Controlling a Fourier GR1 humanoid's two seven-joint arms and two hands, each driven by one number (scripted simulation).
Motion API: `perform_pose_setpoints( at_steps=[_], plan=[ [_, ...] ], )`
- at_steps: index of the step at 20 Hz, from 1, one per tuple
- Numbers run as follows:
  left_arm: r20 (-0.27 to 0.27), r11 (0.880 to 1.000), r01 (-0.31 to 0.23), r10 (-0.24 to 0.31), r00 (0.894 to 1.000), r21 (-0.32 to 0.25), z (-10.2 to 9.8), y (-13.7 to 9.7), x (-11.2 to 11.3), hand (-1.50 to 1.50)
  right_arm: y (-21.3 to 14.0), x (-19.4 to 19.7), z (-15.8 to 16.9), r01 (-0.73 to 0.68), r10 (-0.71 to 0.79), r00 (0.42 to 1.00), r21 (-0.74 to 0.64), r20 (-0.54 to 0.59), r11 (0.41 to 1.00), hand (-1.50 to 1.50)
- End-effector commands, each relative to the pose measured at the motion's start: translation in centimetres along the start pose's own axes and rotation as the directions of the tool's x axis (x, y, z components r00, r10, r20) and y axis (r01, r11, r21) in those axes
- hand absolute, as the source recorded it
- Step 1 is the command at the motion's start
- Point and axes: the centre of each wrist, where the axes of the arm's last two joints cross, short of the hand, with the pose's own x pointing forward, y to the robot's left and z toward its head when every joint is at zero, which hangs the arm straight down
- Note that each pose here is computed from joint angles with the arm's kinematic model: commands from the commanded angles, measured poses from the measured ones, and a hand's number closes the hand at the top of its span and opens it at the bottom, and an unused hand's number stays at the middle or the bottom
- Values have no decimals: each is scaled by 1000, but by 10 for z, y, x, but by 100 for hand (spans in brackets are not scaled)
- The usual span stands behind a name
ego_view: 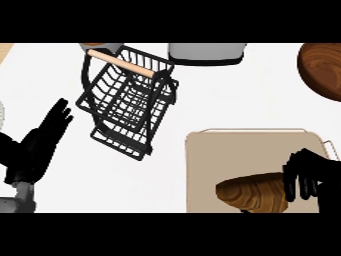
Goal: Pick the croissant from the tray and place it in the tiered basket
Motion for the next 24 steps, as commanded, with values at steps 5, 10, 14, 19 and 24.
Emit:
perform_pose_setpoints(
  at_steps=[5,10,14,19,24],
  plan=[
    [0,1000,1,-1,1000,-1,1,6,3,0,-6,76,-25,40,-46,996,82,77,996,150],
    [5,1000,-2,2,1000,-10,-14,-3,5,0,5,131,-49,43,-51,994,88,97,995,150],
    [17,1000,1,-1,1000,-18,3,-9,-13,0,40,159,-64,70,-76,996,106,48,992,150],
    [6,1000,7,-7,1000,-18,-3,-9,6,0,59,182,-107,93,-95,995,108,14,990,150],
    [-3,999,-2,2,1000,-41,-8,-2,-4,0,90,204,-114,54,-50,998,137,-32,989,150]
  ],
)
